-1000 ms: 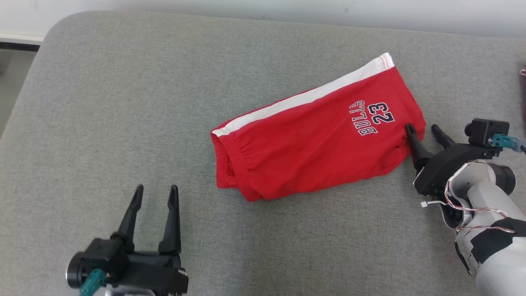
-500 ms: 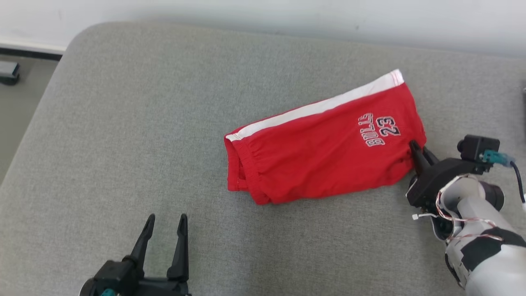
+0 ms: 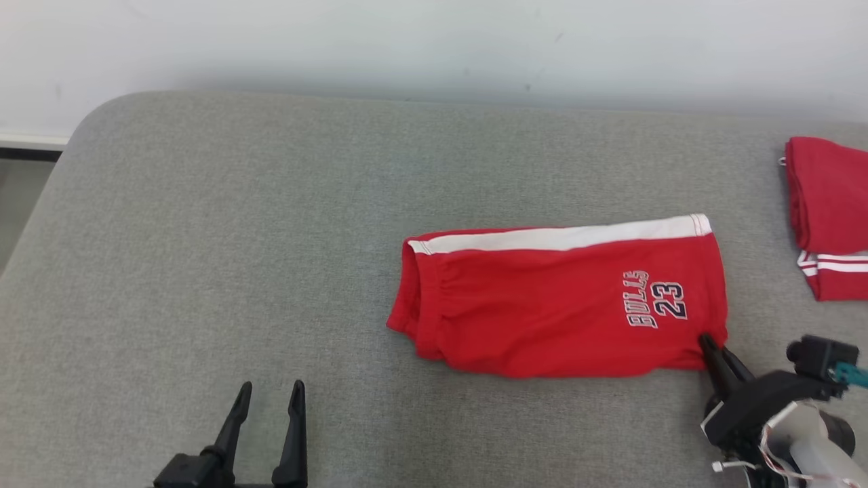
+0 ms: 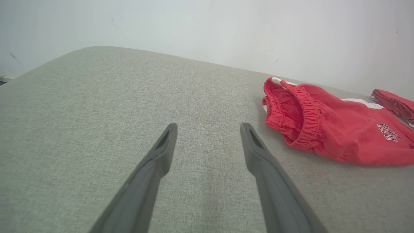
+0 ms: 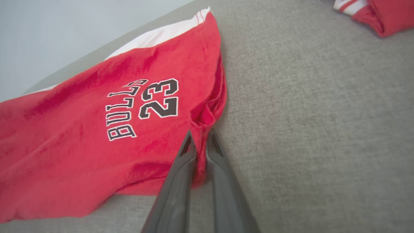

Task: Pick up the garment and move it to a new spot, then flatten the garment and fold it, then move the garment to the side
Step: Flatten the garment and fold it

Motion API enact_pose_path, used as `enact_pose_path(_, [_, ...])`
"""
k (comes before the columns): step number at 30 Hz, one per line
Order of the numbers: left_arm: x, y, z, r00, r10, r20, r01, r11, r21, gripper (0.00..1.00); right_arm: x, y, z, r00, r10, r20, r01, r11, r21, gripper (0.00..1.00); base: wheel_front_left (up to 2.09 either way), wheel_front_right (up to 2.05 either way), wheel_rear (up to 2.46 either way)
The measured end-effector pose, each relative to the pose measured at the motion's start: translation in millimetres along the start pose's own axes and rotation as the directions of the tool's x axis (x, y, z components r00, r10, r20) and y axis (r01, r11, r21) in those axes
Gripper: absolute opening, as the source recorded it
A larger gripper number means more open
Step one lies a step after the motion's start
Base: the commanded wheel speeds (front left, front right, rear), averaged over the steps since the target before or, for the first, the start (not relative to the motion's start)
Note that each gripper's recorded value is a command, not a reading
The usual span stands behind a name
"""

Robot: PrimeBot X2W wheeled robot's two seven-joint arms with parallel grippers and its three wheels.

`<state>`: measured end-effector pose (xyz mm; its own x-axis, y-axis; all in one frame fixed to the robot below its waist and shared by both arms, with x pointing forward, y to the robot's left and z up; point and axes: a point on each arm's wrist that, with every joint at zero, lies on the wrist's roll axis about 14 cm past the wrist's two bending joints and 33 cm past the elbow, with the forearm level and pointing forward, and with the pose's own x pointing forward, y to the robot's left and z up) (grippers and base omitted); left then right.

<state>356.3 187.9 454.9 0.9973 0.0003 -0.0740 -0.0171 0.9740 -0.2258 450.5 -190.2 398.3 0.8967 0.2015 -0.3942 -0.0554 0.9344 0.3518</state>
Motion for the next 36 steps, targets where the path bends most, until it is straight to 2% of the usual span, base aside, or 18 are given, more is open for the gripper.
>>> enact_pose_path(9, [-2, -9, -3, 1.0, -0.027, -0.006, 0.027, 1.0, -0.005, 1.0, -35, -29, -5, 0.997, -0.069, 0.022, 0.068, 0.997, 0.047, 0.0, 0.0, 0.0, 0.0])
enact_pose_path(15, [-4, -9, -1, 1.0, -0.028, -0.001, 0.028, 1.0, -0.006, 1.0, -37, -19, 10, 0.996, -0.051, 0.078, 0.049, 0.998, 0.028, 0.0, 0.0, 0.0, 0.0])
enact_pose_path(19, [-6, -9, 0, 1.0, -0.028, 0.004, 0.028, 1.0, -0.006, 1.0, -34, 7, 27, 0.992, 0.02, 0.122, -0.015, 0.999, -0.041, 0.0, 0.0, 0.0, 0.0])
enact_pose_path(26, [-9, -8, 2, 1.0, -0.023, 0.009, 0.023, 1.0, -0.006, 1.0, -30, 91, 50, 0.956, 0.219, 0.194, -0.21, 0.976, -0.066, 0.0, 0.0, 0.0, 0.0])
enact_pose_path(31, [-10, -5, 2, 1.0, -0.014, 0.009, 0.014, 1.0, -0.007, 1.0, -32, 141, 47, 0.927, 0.326, 0.185, -0.321, 0.945, -0.056, 0.0, 0.0, 0.0, 0.0])
enact_pose_path(36, [-10, -5, 1, 1.0, -0.012, 0.005, 0.012, 1.0, -0.013, 1.0, -27, 178, 22, 0.912, 0.397, 0.099, -0.394, 0.918, -0.048, 0.0, 0.0, 0.0, 0.0])
